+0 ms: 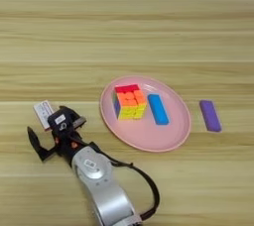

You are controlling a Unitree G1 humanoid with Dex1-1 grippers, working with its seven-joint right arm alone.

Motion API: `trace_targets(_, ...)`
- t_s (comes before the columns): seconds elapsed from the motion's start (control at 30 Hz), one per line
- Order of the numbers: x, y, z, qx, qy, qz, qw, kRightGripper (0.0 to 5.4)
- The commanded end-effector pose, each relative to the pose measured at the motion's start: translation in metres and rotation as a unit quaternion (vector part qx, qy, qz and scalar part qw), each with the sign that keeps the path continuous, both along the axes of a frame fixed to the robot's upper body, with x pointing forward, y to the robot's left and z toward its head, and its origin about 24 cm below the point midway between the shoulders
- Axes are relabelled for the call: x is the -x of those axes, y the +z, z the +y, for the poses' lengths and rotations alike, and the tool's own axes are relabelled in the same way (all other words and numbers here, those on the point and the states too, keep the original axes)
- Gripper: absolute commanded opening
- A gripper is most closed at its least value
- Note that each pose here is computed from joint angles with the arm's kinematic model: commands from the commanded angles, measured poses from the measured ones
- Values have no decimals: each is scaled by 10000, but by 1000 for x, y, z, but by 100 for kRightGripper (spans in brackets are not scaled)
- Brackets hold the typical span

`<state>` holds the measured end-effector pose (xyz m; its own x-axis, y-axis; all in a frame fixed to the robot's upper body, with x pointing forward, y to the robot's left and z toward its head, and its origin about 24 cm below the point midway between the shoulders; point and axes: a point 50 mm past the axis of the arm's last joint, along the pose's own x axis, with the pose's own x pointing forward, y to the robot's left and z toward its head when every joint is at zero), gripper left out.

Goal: Move the objects on the table

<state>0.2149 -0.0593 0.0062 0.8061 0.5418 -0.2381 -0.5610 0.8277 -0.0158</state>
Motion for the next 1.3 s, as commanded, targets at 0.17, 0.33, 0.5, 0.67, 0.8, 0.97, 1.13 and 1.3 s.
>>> trace_targets(0.17, -11, 12, 2, -109, -57, -339, 9994, 538)
trace_targets(0.33, -11, 10, 2, -102, -76, -321, 9994, 538)
trace_targets(0.5, -11, 11, 2, -116, -77, -328, 9994, 538)
trace_targets(0.67, -12, 10, 1, -100, -83, -310, 9994, 538)
trace_targets(0.8, -8, 46, 2, -240, -6, -1315, 9910, 538)
trace_targets(0.97, 1, 95, -9, -624, -163, -2273, 9717, 538)
trace_targets(1.13, -1, 121, -48, -805, -832, -2725, 9552, 538)
trace_targets(1.3, -5, 128, -93, -689, -1593, -2859, 9424, 538)
